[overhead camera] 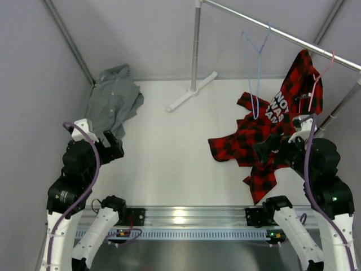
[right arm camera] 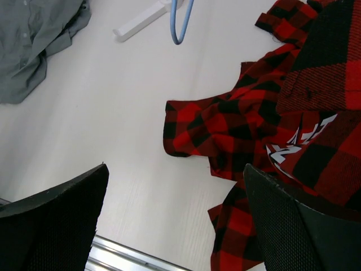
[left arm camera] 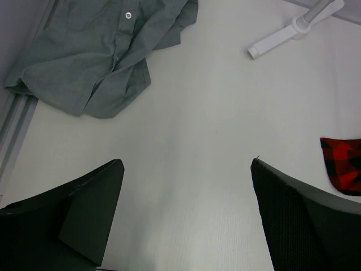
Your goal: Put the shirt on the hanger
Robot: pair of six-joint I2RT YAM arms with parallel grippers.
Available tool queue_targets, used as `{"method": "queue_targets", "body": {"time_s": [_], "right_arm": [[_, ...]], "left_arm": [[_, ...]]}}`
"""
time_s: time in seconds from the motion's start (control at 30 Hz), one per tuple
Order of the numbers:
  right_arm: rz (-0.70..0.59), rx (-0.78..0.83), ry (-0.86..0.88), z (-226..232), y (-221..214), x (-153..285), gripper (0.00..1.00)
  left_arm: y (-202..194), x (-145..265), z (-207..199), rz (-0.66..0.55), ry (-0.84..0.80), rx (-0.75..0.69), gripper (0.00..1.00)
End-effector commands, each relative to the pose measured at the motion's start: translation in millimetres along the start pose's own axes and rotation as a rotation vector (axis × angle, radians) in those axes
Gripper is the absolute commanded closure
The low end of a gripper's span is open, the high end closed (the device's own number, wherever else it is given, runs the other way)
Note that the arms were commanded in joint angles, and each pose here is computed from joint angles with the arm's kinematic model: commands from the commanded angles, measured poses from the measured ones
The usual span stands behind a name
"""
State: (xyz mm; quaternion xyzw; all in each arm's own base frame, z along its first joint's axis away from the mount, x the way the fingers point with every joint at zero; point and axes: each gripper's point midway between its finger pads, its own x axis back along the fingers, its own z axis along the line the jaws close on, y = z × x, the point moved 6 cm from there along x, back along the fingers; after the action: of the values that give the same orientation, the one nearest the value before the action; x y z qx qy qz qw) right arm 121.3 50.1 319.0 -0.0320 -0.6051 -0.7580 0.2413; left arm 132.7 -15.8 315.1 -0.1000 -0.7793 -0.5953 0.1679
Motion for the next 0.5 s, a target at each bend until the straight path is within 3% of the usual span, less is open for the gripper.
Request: {"method": "queue_targets", "body": {"time_s": [0.0,0.17,0.3,0.43,0.47], "right_arm": [[-0.081,0.002,0.027,4.0,13.5,-1.4,0.0],[-0.094,-0.002,0.076,9.7,11.9,1.2,0.01],[-0.133,-0.012,0.225,24.5,8.4,-3.2,0.01],[-0.158,-0.035,0.329,34.0,4.6,-7.9,0.01],[-0.146,-0.057,0.344,34.8,0.3,-11.5,0.01]], "left_arm": [[4.6,-2.7,-0.1,-0.015,0.022,0.019,0.02],[7.0,-12.0,-6.3,0.018,0.036,0.075,0.02],[14.7,-38.9,-16.5,0.049,0.079,0.131,0.02],[35.6,-101.3,-30.1,0.037,0.177,0.131,0.02],[32.0,-137.2,-28.3,0.099,0.253,0.101,0.02]]}}
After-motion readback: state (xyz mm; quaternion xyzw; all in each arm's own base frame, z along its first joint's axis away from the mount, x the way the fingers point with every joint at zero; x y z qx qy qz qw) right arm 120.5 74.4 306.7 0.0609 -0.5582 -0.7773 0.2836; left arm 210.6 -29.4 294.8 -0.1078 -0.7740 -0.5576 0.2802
